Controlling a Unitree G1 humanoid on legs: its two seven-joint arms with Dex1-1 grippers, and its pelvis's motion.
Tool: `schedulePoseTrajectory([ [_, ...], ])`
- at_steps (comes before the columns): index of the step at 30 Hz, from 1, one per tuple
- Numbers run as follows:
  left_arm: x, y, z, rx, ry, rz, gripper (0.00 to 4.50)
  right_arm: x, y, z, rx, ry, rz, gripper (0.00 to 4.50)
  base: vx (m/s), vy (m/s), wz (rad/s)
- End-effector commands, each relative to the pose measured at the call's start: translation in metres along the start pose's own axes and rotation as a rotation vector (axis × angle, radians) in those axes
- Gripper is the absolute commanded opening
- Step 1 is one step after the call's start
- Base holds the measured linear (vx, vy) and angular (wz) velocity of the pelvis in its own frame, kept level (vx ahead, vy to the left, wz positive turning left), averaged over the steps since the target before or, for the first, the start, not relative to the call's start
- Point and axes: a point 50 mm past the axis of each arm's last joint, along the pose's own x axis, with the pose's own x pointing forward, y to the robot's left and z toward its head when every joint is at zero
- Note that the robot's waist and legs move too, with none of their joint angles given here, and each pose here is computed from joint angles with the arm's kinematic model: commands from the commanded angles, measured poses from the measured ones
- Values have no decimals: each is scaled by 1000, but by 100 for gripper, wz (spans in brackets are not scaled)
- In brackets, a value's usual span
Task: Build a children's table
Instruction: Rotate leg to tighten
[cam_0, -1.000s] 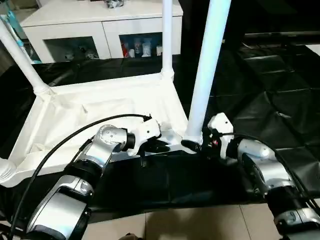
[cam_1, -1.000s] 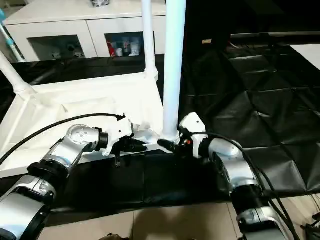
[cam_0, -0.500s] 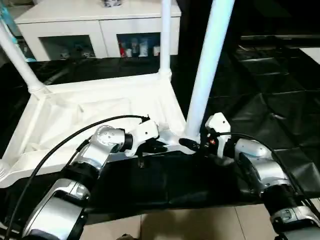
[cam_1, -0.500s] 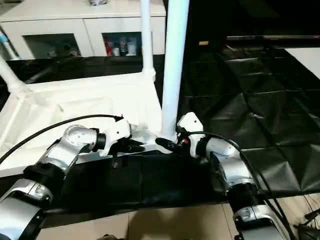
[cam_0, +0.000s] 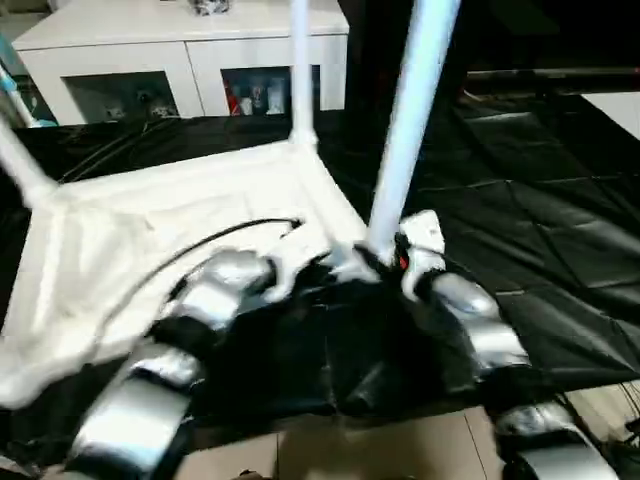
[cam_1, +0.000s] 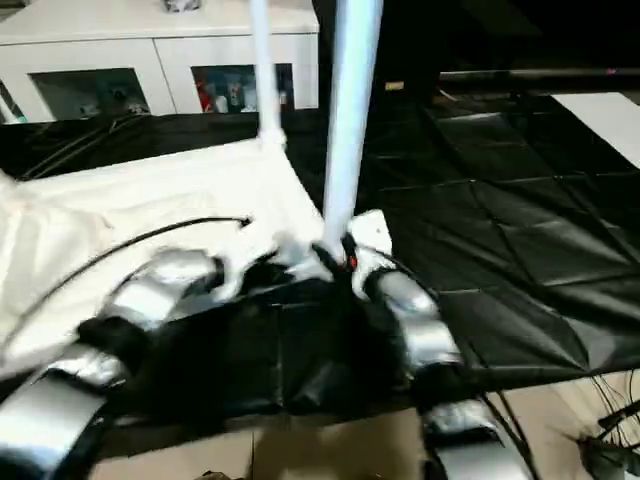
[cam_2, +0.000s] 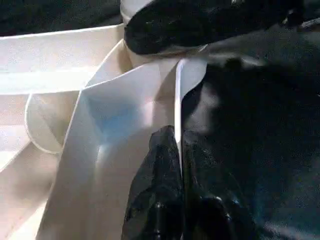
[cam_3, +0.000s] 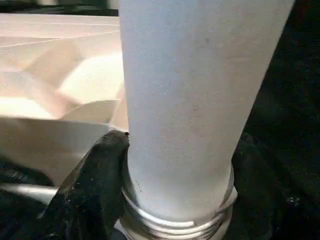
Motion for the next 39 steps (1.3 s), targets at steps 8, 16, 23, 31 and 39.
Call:
schedulePoseTrajectory([
  [8, 20, -9, -1, -101, 19, 120, 0, 16, 46, -10, 88, 87, 18, 266, 0, 0, 0],
  [16, 7, -3, -12, -57, 28, 79, 0, 12, 33, 2, 17, 15, 65, 385, 0, 0, 0],
  [23, -10, -10, -25, 1, -17, -69, 0, -8, 5, 12, -184, -48, 217, 392, 8, -4, 0],
  [31, -37, -11, -33, 32, -73, -188, 0, -38, -25, 19, -245, -58, 396, 392, 0, 0, 0],
  [39, -49, -13, -29, 28, -121, -260, 0, -48, -25, 10, -224, 3, 574, 392, 0, 0, 0],
])
